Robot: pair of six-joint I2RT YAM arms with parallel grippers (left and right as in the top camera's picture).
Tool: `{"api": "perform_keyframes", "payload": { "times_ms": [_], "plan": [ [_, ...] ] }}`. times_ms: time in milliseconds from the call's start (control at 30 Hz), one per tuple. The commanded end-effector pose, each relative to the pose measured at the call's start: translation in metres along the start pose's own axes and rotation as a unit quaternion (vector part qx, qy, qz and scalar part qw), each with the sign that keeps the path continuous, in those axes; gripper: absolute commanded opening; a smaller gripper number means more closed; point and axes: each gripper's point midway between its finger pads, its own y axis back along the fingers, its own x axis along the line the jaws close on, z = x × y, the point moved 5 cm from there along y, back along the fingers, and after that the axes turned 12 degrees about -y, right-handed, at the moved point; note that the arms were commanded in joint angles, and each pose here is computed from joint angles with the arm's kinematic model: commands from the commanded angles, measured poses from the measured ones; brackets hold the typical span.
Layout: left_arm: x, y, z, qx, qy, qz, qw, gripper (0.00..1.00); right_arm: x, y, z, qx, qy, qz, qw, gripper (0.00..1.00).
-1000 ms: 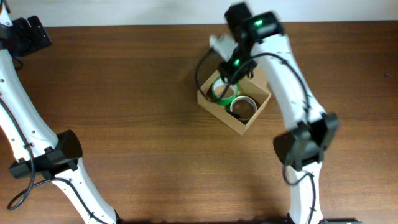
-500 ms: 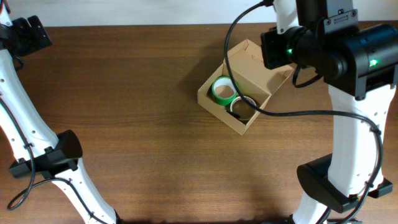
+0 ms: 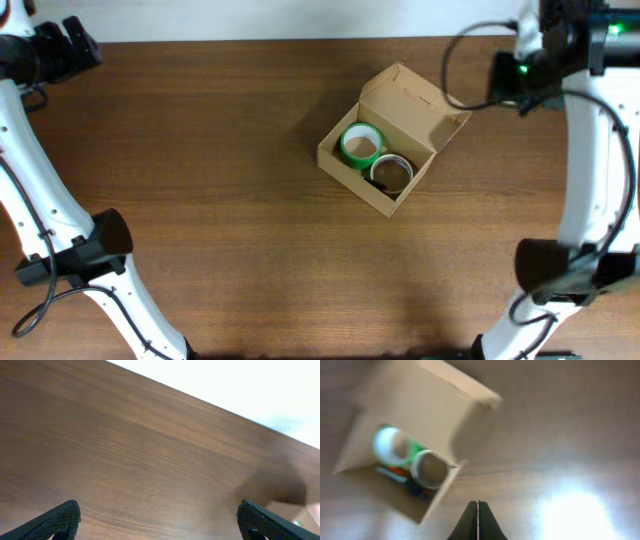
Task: Pack container
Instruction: 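Lift the right gripper out of the box and raise the left arm, then bring both grippers to the raised box lid from either side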
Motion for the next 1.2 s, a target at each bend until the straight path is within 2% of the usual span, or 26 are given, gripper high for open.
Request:
{"api": "perform_keyframes", "payload": {
  "times_ms": [0, 233, 367, 533, 900, 1167],
  "plan": [
    [-0.030, -0.023, -0.007, 0.034, -0.056, -0.068, 0.995, 1.00, -0.030, -0.047, -0.004, 0.066, -0.057, 0.007, 0.996, 0.04],
    [-0.075, -0.103, -0.049, 0.165, -0.100, -0.123, 0.974, 0.99, -0.046, -0.128, -0.021, 0.114, -0.115, 0.045, 0.986, 0.04],
    [-0.092, -0.136, -0.069, 0.202, -0.122, -0.140, 0.962, 0.84, -0.048, -0.156, -0.027, 0.108, -0.147, 0.046, 0.982, 0.04],
    [-0.108, -0.163, -0.086, 0.218, -0.143, -0.152, 0.953, 0.79, -0.043, -0.184, -0.027, 0.093, -0.179, 0.075, 0.977, 0.04],
    [-0.114, -0.164, -0.088, 0.222, -0.147, -0.156, 0.951, 0.79, 0.040, -0.228, -0.016, 0.068, -0.125, 0.207, 0.968, 0.04],
    [-0.114, -0.163, -0.090, 0.229, -0.146, -0.156, 0.950, 0.80, 0.081, -0.235, -0.012, 0.028, -0.056, 0.248, 0.967, 0.04]
  ]
}}
